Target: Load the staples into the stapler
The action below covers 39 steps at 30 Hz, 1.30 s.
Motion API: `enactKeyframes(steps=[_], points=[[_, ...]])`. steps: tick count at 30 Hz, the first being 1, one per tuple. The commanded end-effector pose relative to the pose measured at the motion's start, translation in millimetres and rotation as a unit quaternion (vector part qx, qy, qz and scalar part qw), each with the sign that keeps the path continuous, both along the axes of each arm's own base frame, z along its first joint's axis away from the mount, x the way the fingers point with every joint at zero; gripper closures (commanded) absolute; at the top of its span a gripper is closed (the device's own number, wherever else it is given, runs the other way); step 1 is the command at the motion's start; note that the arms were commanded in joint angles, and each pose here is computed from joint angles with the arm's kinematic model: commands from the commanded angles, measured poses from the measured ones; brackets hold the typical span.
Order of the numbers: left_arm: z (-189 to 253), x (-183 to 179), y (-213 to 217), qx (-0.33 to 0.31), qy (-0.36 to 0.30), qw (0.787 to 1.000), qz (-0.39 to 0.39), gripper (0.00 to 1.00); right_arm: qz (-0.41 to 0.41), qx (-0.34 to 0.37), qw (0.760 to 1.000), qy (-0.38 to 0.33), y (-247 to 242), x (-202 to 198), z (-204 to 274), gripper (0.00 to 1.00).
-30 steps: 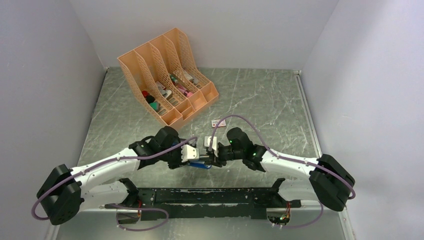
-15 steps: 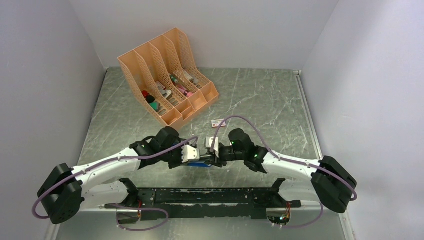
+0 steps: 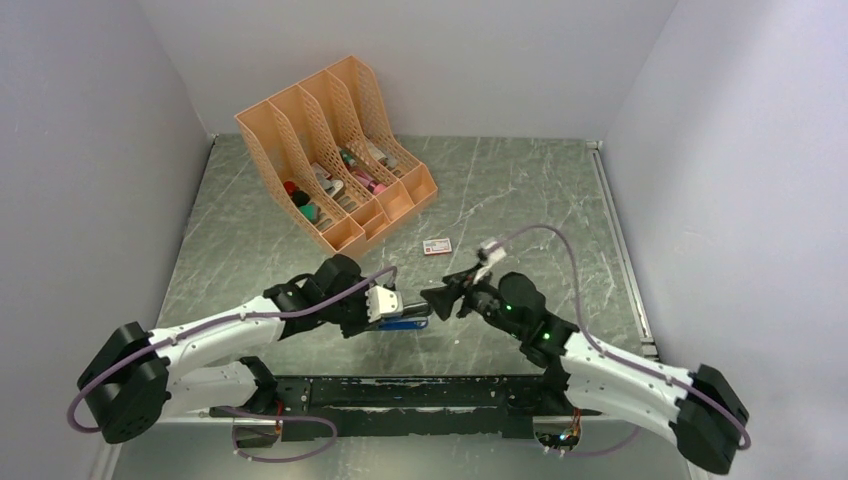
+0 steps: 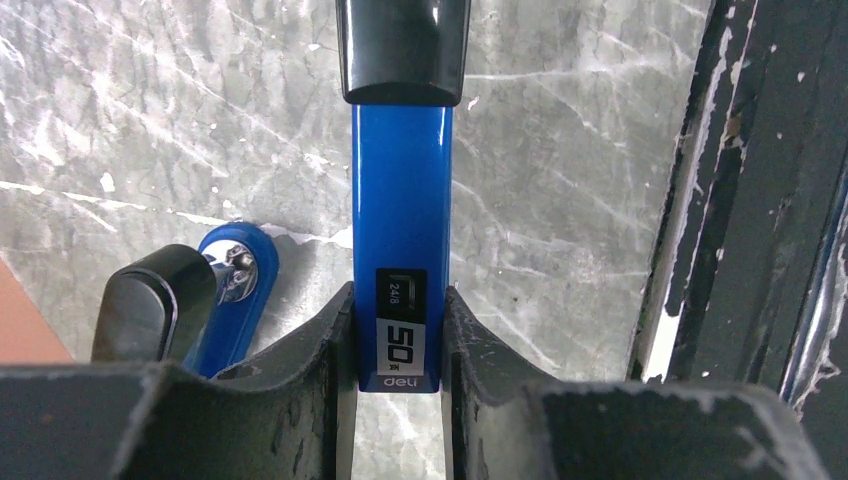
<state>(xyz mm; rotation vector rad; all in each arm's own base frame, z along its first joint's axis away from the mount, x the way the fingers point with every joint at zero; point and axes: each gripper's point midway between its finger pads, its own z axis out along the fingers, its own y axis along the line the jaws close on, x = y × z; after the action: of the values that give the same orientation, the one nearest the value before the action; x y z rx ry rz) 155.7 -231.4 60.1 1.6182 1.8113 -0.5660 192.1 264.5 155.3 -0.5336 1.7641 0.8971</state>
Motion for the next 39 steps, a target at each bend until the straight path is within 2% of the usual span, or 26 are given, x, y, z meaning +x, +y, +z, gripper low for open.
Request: enactKeyframes(steps=[1, 2, 3, 4, 8, 10, 13, 16, 20, 25, 32, 35, 39], points=[[11, 9, -16, -0.016, 0.002, 0.999, 0.044, 0.93, -0.199, 0.193, 0.947, 0.164, -41, 16, -2, 0.24], [11, 11, -20, -0.017, 0.009, 0.998, 0.065, 0.93, -0.215, 0.211, 0.935, 0.188, -45, 14, -9, 0.18], [11, 14, -22, -0.014, 0.011, 0.996, 0.085, 0.93, -0.23, 0.226, 0.923, 0.208, -49, 14, -13, 0.05], [9, 15, -26, -0.008, 0.017, 0.995, 0.1, 0.93, -0.241, 0.236, 0.915, 0.221, -52, 14, -17, 0.01], [0, 17, -42, 0.013, 0.028, 0.986, 0.163, 0.93, -0.277, 0.244, 0.902, 0.224, -64, 18, -17, 0.0], [-1, 14, -52, 0.01, 0.033, 0.984, 0.177, 0.93, -0.307, 0.256, 0.886, 0.233, -74, 21, -16, 0.0], [2, 11, -64, -0.013, 0.046, 0.978, 0.203, 0.93, -0.332, 0.263, 0.868, 0.258, -84, 17, -24, 0.0], [5, 3, -74, -0.038, 0.069, 0.972, 0.221, 0.93, -0.311, 0.279, 0.866, 0.275, -78, 11, -27, 0.0], [1, -8, -80, -0.045, 0.08, 0.964, 0.25, 0.93, -0.301, 0.289, 0.848, 0.327, -70, 3, -36, 0.0], [-10, -10, -83, -0.043, 0.119, 0.932, 0.34, 0.93, -0.313, 0.267, 0.817, 0.405, -59, -9, -59, 0.0], [-17, -19, -106, -0.049, 0.136, 0.923, 0.356, 0.93, -0.345, 0.248, 0.771, 0.474, -56, -22, -89, 0.0], [-17, -22, -115, -0.059, 0.147, 0.921, 0.355, 0.93, -0.336, 0.266, 0.765, 0.481, -50, -22, -92, 0.0], [-16, -24, -120, -0.067, 0.16, 0.918, 0.357, 0.93, -0.338, 0.252, 0.769, 0.481, -44, -20, -97, 0.0]])
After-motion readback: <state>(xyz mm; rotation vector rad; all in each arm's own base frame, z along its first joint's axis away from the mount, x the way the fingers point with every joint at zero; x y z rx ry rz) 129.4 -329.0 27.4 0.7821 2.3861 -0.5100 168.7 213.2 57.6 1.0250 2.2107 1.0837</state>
